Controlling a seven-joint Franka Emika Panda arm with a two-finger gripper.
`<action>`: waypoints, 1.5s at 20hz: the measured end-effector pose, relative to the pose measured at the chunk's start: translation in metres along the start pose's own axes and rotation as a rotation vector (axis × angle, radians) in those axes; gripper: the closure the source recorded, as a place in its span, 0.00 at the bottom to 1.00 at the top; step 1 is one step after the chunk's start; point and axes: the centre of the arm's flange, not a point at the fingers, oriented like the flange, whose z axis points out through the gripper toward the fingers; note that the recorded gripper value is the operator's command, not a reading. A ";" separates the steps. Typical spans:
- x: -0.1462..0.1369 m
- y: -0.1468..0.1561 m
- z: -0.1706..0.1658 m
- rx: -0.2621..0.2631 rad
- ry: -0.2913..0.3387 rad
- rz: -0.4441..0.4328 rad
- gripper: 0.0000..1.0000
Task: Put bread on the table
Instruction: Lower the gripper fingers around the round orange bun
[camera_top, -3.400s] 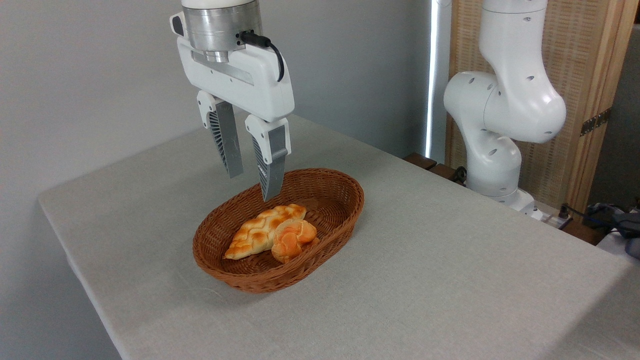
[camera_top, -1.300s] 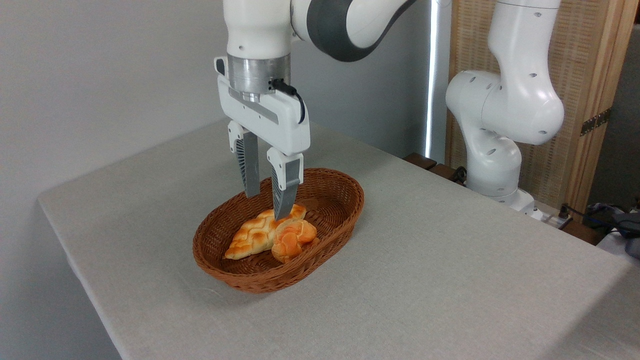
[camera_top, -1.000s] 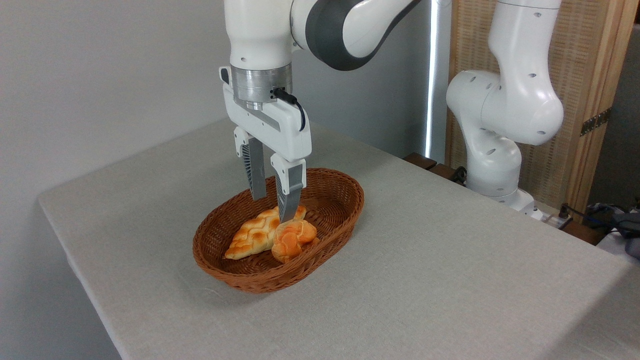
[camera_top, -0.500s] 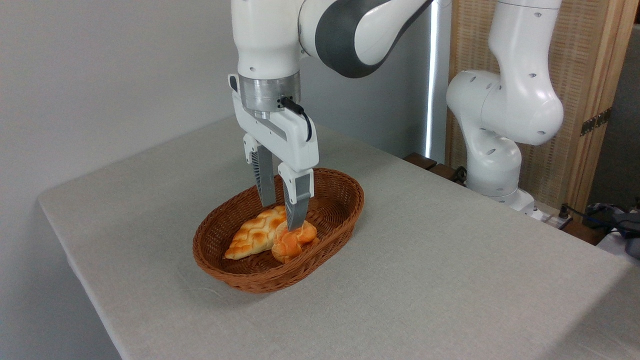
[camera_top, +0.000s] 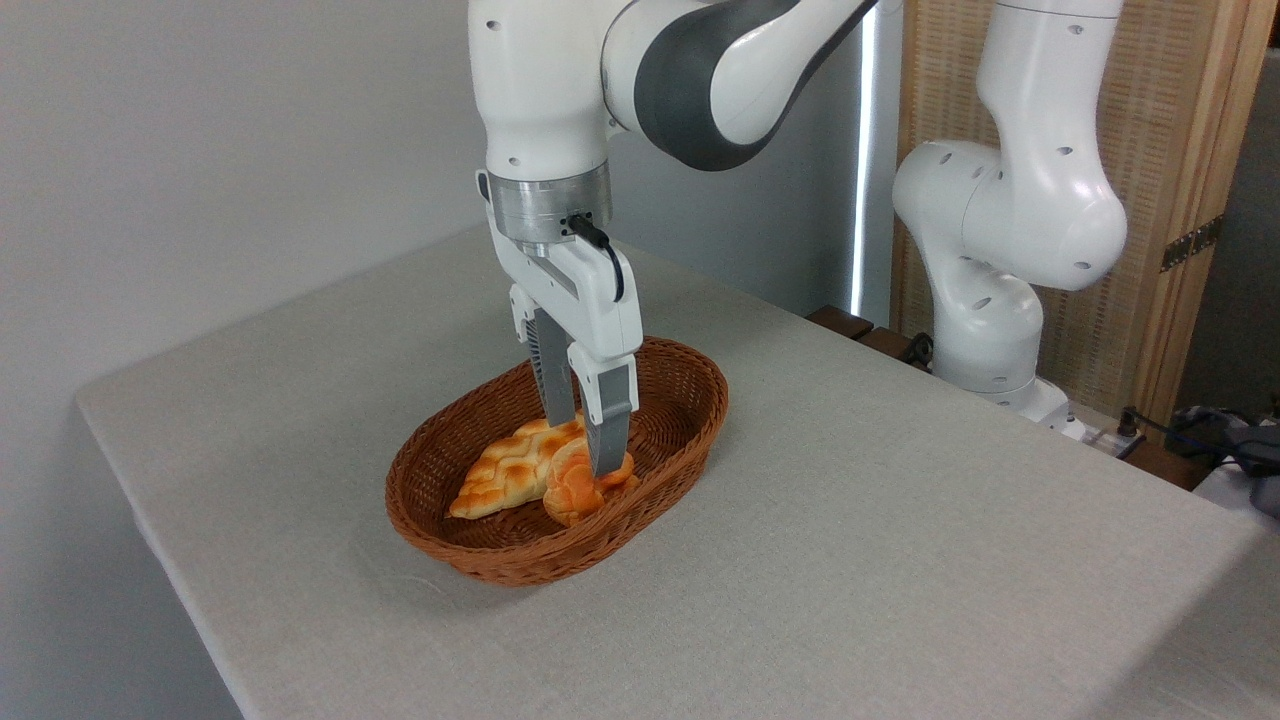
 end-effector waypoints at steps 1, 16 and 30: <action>-0.001 0.000 0.001 0.001 -0.005 0.005 0.00; -0.003 0.005 0.028 0.033 0.021 0.016 0.58; -0.003 0.006 0.028 0.032 0.023 0.046 0.65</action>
